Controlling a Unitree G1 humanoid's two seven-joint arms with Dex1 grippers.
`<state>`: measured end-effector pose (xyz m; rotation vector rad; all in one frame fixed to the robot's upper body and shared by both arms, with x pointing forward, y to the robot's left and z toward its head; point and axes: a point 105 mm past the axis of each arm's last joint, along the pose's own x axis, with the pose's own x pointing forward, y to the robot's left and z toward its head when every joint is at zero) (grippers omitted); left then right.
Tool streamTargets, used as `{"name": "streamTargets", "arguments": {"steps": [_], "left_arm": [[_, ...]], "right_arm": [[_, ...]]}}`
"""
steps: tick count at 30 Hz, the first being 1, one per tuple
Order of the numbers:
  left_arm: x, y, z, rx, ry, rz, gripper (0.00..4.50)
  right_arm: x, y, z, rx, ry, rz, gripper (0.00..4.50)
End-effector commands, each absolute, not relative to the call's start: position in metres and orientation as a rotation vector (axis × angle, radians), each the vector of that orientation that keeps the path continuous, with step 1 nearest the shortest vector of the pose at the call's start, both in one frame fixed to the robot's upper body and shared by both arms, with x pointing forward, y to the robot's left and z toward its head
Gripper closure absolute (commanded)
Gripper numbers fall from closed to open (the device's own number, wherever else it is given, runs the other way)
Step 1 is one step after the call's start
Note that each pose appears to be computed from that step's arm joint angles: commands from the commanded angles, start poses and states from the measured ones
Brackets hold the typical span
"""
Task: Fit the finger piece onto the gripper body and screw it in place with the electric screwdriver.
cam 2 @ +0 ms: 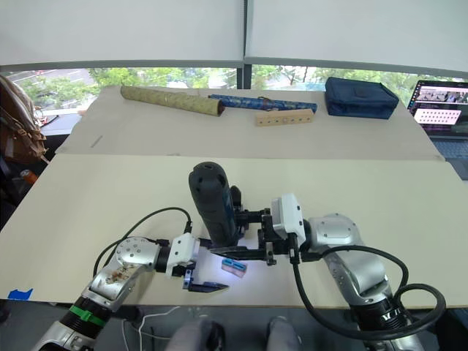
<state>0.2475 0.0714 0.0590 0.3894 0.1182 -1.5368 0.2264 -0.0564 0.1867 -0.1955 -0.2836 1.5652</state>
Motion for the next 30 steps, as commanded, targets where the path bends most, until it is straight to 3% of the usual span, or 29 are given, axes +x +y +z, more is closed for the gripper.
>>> {"name": "streamTargets", "arguments": {"steps": [1, 30], "left_arm": [[0.2435, 0.0721, 0.0436, 0.368, 0.191, -1.537, 0.05], [0.2424, 0.0709, 0.0453, 0.365, 0.194, -1.531, 0.05]], "right_arm": [[0.2223, -0.0545, 0.1935, -0.206, -0.32, 1.577, 2.56], [0.223, -0.0538, 0.1907, -0.198, -0.296, 1.572, 2.56]]}}
